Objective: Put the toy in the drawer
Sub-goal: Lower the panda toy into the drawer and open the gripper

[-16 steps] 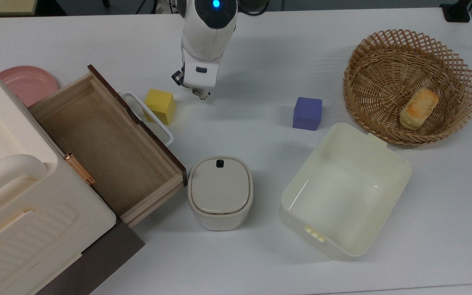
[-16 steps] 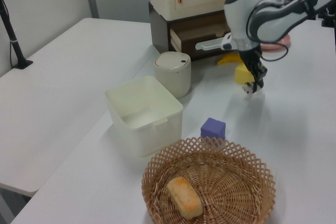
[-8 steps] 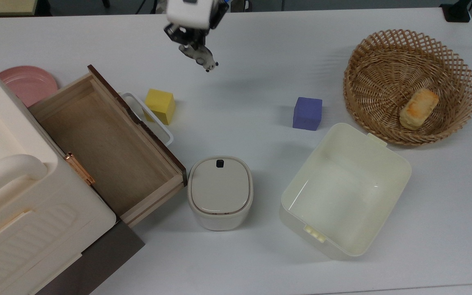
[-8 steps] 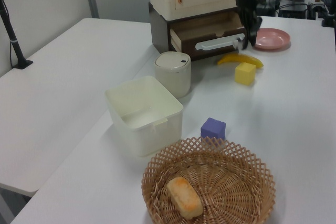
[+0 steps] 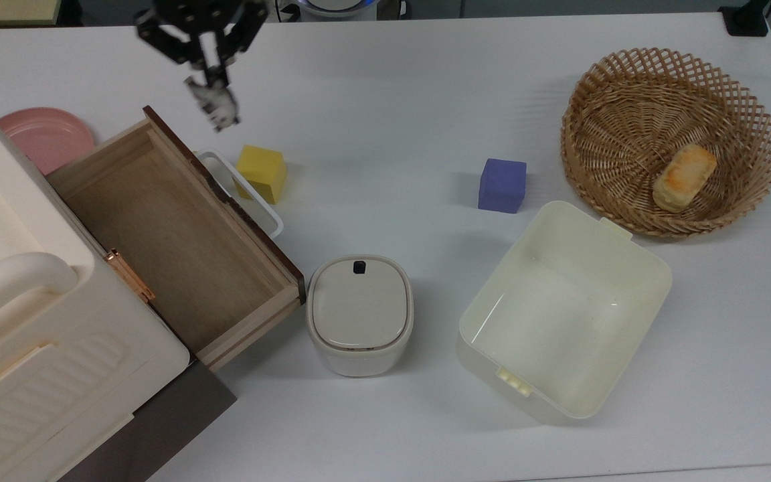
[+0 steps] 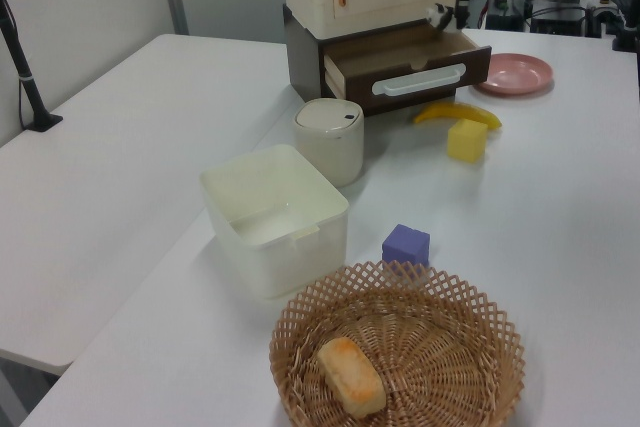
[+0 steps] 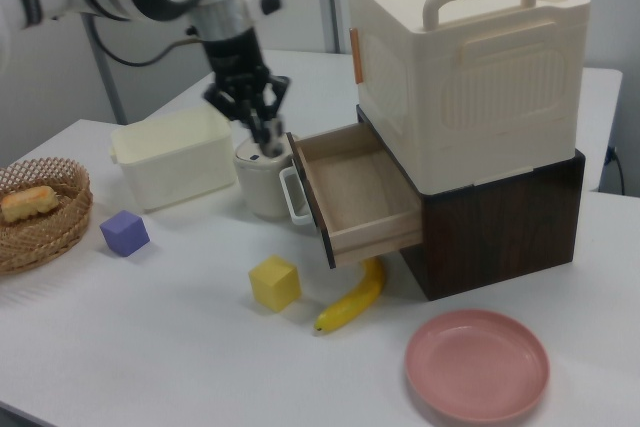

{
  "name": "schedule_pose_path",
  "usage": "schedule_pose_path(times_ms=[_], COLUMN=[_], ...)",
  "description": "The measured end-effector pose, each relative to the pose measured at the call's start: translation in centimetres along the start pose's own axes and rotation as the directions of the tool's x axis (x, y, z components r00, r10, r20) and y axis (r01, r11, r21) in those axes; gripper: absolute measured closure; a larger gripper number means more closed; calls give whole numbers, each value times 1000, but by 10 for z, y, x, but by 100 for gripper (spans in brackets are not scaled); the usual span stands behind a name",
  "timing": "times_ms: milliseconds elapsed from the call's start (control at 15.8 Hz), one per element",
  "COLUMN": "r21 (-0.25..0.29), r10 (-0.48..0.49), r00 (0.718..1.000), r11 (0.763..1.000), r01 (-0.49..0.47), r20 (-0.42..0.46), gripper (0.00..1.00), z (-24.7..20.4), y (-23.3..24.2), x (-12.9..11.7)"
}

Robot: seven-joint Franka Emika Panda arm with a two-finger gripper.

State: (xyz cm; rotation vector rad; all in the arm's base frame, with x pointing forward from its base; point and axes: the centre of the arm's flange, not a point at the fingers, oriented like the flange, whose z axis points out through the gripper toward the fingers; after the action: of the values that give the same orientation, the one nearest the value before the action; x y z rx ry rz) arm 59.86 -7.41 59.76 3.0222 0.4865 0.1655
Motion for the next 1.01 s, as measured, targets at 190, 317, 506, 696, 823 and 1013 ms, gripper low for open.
schedule_pose_path(times_ms=[190,317,506,696,823,1013], r21=[-51,-66,-76,-75,-81,-98], r10=[118,145,160,175,186,228], r00=[990,985,984,984,982,971], r11=[991,986,983,981,979,967], r01=[-123,-151,-166,-177,-188,-234], r20=[-77,-88,-74,-40,-29,-67], gripper=[86,86,86,86,86,81], z=[27,48,78,100,117,126], y=[30,40,49,56,63,72], x=[15,22,29,29,29,33])
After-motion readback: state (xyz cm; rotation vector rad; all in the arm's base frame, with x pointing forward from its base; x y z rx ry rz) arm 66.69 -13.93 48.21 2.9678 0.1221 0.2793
